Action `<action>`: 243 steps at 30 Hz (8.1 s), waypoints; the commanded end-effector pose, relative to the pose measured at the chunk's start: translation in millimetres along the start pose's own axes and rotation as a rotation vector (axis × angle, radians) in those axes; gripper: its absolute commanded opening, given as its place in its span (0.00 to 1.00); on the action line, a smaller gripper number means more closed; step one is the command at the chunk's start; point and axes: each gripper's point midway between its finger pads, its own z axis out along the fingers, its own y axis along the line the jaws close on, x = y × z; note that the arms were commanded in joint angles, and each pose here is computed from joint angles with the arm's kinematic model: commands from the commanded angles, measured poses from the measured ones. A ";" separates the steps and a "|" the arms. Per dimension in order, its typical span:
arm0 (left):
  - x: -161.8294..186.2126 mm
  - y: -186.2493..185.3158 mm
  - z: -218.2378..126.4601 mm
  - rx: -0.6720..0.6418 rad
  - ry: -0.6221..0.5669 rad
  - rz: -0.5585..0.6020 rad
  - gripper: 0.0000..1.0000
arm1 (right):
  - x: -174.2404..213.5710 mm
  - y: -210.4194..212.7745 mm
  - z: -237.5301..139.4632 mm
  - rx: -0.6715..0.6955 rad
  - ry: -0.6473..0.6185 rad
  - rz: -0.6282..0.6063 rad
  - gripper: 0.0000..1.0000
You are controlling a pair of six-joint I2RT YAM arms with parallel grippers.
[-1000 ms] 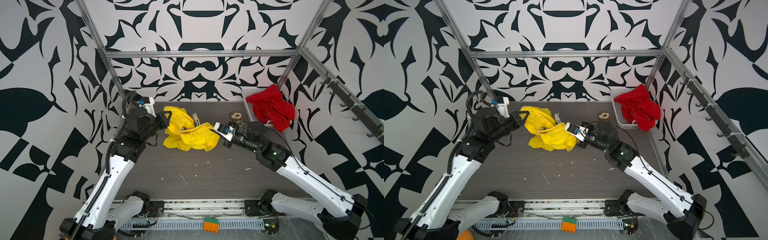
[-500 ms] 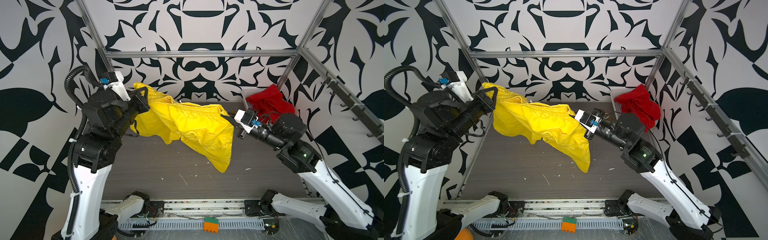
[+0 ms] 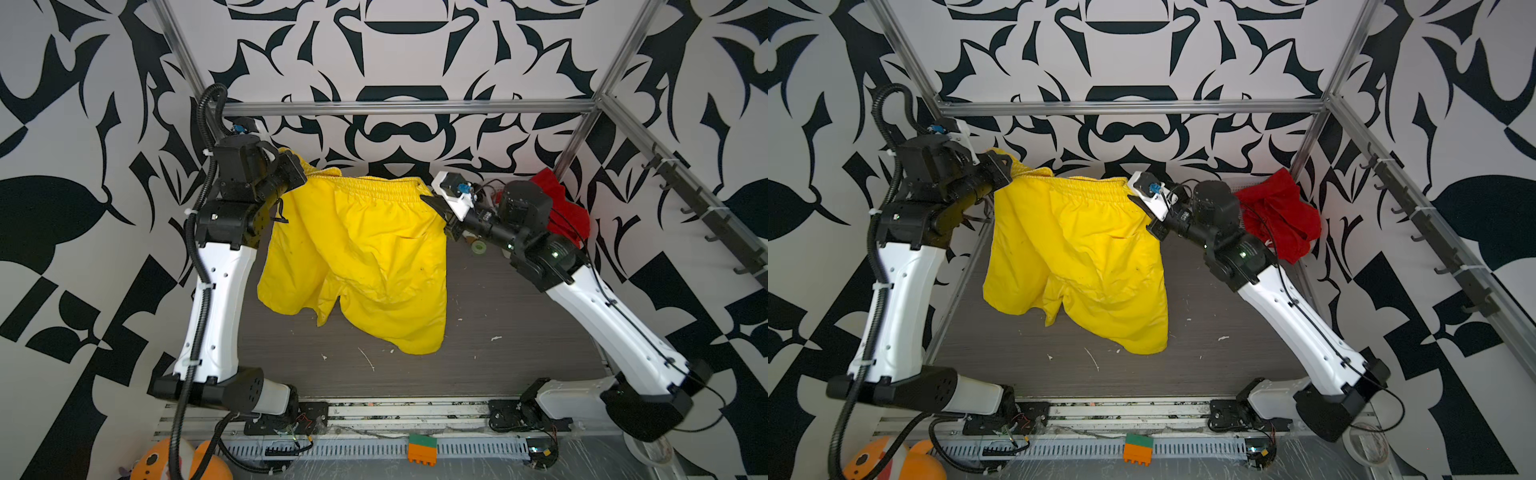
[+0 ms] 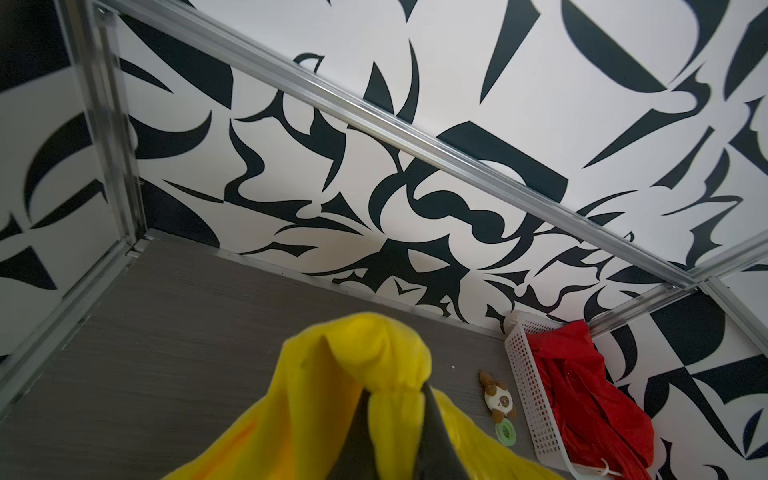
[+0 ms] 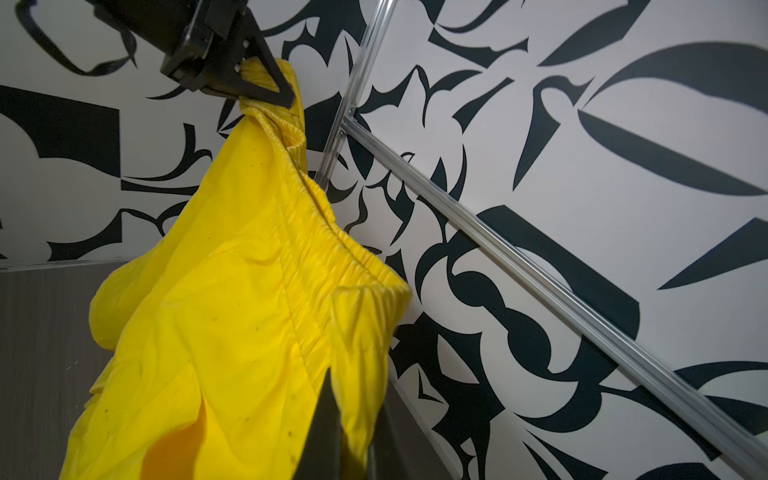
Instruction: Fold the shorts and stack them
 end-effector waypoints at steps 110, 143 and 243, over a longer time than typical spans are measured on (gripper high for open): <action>504.2 83.7 -146.4 -0.144 1.032 -0.088 0.51 | 354.5 195.6 -111.2 0.243 0.960 1.384 0.76; 537.1 85.1 -135.0 -0.069 1.026 -0.178 0.48 | 389.1 136.3 -26.1 0.290 0.846 1.318 0.00; 613.6 -104.6 -35.5 0.797 0.848 1.121 0.32 | 387.9 156.5 -142.9 0.232 0.630 1.805 0.66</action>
